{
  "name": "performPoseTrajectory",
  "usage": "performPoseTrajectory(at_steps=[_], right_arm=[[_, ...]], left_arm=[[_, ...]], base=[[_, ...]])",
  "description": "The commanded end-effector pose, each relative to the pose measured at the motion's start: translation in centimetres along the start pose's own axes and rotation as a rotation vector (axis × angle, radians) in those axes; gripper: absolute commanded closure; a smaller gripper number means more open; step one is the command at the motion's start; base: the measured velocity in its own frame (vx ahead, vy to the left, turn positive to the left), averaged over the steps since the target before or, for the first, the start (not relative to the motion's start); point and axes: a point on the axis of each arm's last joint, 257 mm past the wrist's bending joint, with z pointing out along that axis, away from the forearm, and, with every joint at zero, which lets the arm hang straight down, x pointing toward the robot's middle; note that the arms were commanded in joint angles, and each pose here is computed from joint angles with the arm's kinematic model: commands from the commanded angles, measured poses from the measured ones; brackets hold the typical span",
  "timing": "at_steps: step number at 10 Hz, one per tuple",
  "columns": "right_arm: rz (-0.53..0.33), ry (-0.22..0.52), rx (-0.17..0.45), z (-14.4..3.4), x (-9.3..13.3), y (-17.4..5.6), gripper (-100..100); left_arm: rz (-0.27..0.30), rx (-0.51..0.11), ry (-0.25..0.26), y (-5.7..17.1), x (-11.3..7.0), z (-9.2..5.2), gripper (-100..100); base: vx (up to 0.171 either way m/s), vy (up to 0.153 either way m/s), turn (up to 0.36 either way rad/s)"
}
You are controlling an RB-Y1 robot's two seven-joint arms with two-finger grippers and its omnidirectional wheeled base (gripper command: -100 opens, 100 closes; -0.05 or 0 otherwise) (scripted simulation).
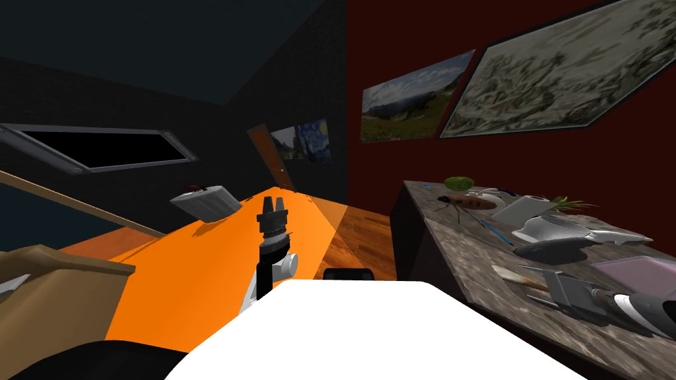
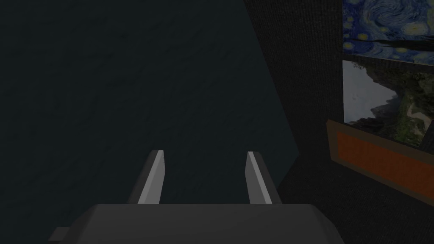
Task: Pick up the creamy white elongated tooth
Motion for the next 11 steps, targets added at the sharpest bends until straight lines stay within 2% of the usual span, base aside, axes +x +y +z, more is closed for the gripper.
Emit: performPoseTrajectory(at_steps=[1,4,5,6,7,9,10,11], right_arm=[[-0.005,0.011,-0.004,0.0,0.4,-0.2,-100],[-0.071,0.12,-0.046,-1.4,4.6,1.3,-100],[-0.055,0.095,-0.036,-1.0,3.6,0.9,-100],[-0.06,0.1,-0.037,-1.0,3.8,0.9,0],[-0.031,0.112,-0.032,-0.2,4.4,2.0,-100],[-0.027,0.113,-0.032,-0.1,4.5,2.3,-100],[-0.025,0.115,-0.03,-0.1,4.5,2.3,100],[-0.025,0.114,-0.034,-0.1,4.5,2.5,100]], left_arm=[[0.0,0.0,0.0,0.0,0.0,0.0,0],[0.0,0.0,0.0,0.0,0.0,0.0,0],[0.0,0.0,0.0,0.0,0.0,0.0,0],[0.0,0.0,0.0,0.0,0.0,0.0,0],[0.0,0.0,0.0,0.0,0.0,0.0,0],[0.0,0.0,0.0,0.0,0.0,0.0,0],[0.0,0.0,0.0,0.0,0.0,0.0,0],[0.0,0.0,0.0,0.0,0.0,0.0,0]], base=[[-0.001,-0.003,-0.037],[-0.002,0.001,0.171],[0.0,-0.005,0.038],[0.0,0.0,0.0],[-0.031,-0.013,0.234],[-0.044,-0.038,0.148],[-0.005,-0.002,-0.018],[0.0,0.0,0.0]])
